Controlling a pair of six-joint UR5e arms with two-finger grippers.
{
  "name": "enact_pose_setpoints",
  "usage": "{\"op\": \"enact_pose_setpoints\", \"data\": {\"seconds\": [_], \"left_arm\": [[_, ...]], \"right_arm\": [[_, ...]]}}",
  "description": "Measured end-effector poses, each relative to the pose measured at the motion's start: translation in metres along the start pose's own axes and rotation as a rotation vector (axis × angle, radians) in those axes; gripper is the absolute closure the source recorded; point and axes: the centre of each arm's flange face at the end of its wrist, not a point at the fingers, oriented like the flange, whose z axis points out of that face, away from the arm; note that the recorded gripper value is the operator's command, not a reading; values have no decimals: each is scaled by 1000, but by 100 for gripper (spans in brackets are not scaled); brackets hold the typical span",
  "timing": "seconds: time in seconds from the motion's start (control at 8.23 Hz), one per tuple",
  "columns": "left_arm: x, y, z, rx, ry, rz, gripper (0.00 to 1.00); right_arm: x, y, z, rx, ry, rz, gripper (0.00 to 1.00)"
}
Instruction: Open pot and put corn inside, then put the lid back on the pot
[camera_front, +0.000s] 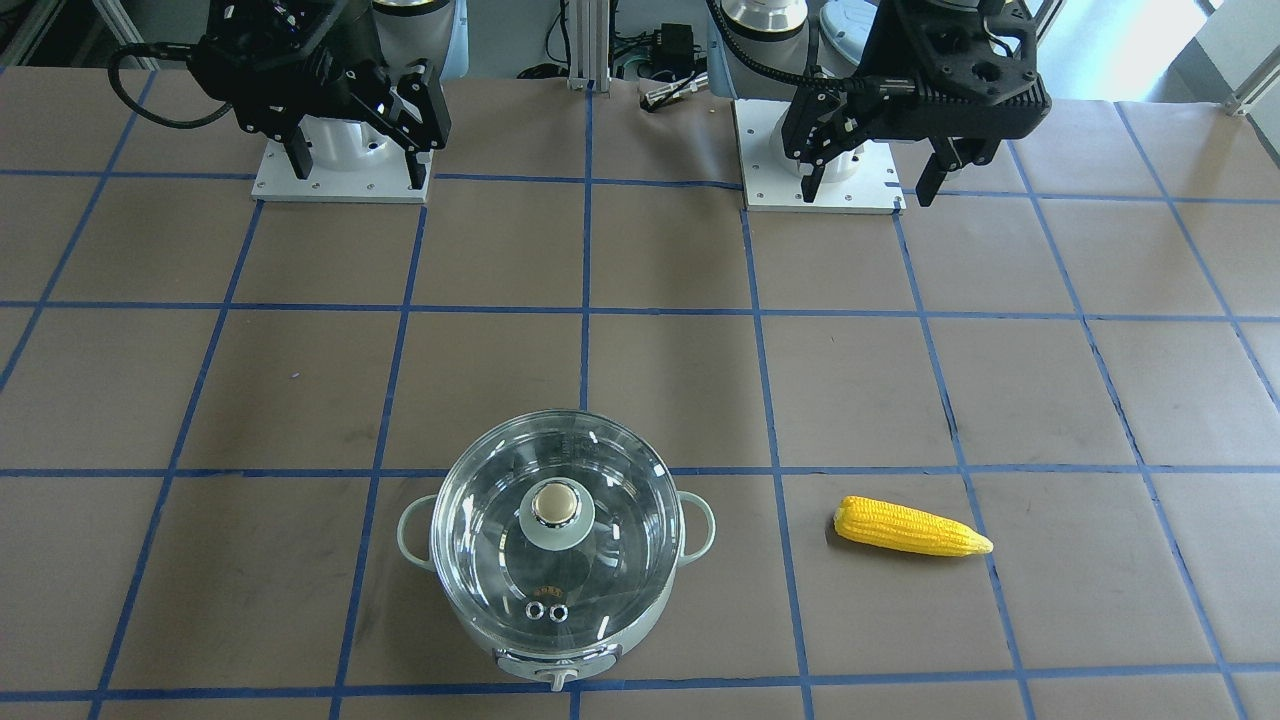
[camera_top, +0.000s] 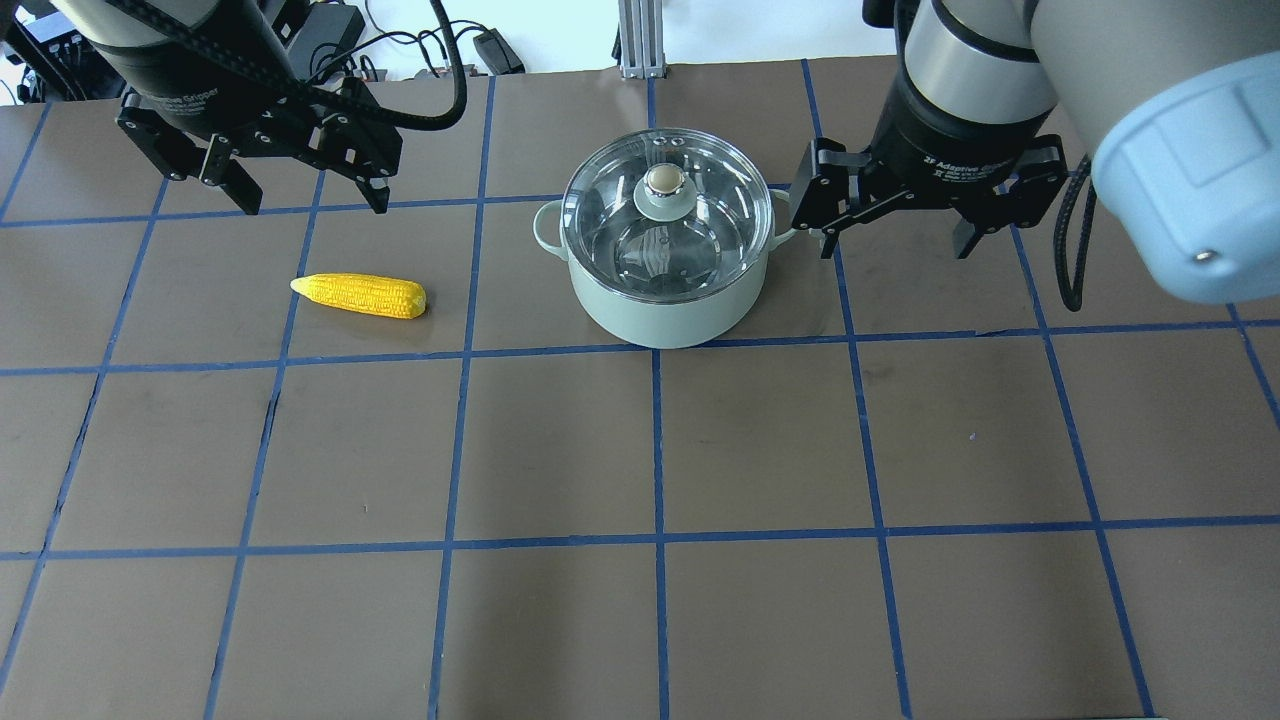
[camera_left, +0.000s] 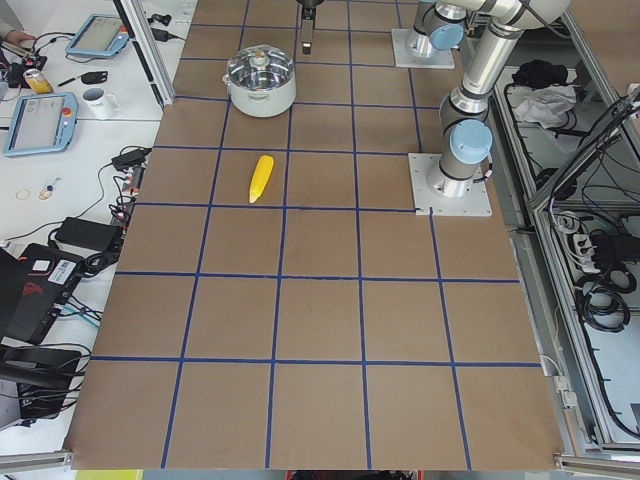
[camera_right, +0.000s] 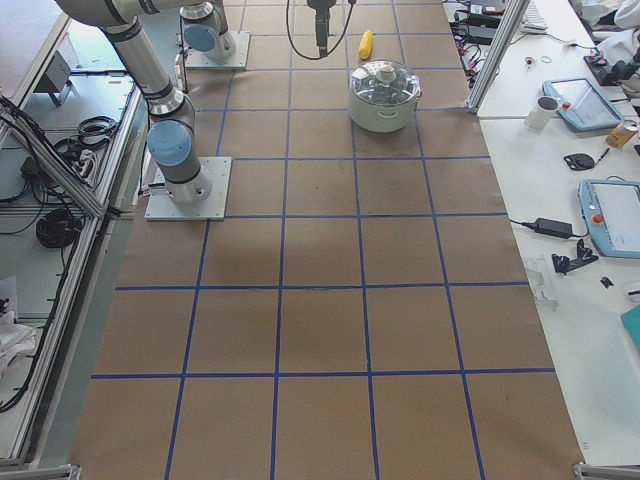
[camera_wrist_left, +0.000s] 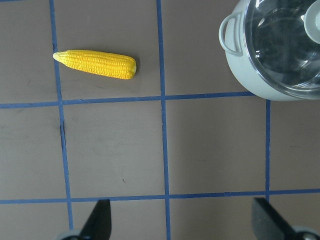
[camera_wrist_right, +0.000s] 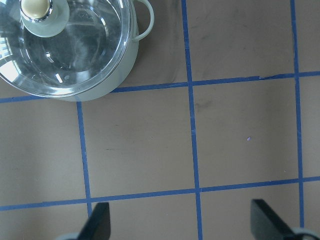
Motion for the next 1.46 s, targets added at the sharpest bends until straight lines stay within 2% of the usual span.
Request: {"op": "enact_pose_setpoints", "data": {"seconds": [0.12, 0.36, 0.61, 0.97, 1.22, 1.46], "left_arm": [[1, 0, 1, -3, 6, -2, 0], [6, -1, 3, -11, 59, -7, 0], [7, -1, 4, -14, 70, -4, 0], [7, 0, 3, -13, 69, 25, 0], [3, -1, 5, -15, 40, 52, 0], [-7, -11, 10, -15, 11, 7, 0]], "right_arm": [[0, 0, 0, -1, 1, -1, 0], [0, 0, 1, -2, 2, -1, 0], [0, -1, 1, -1, 2, -1, 0], [-1, -1, 2, -4, 0, 0, 0], [-1, -1, 3, -10, 2, -2, 0], [-2, -6, 5, -12, 3, -1, 0]]}}
